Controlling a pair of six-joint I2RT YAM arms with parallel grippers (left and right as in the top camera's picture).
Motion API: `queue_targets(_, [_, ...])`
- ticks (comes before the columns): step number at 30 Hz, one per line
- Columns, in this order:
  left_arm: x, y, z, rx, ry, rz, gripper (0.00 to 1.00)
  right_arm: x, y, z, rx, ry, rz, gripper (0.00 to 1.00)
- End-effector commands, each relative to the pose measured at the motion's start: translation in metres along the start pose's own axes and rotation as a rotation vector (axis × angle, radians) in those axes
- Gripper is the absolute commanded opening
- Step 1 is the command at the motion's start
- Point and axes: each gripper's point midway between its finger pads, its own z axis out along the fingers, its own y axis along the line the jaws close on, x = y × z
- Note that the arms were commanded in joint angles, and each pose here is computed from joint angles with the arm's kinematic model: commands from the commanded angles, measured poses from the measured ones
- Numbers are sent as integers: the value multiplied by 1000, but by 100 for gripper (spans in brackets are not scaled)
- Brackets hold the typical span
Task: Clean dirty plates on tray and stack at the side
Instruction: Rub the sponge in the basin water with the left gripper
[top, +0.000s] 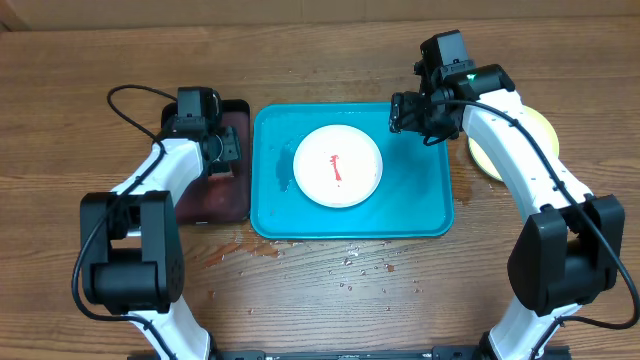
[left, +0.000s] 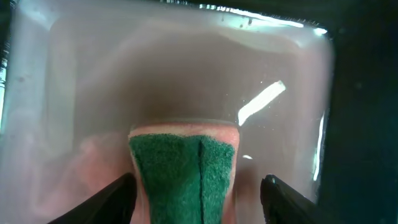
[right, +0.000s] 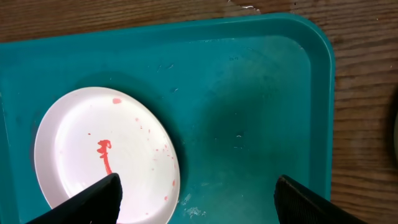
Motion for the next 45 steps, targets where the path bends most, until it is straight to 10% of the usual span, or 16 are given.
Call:
queue_targets(1, [-1, -3, 8, 13, 8, -34, 62, -10, 4, -13, -8, -46, -9, 80])
queue_targets(22, [-15, -3, -8, -6, 37, -51, 5, -11, 3, -13, -2, -50, -9, 80])
queue_targets(45, [-27, 8, -41, -125, 25, -54, 4, -10, 3, -13, -2, -48, -9, 100])
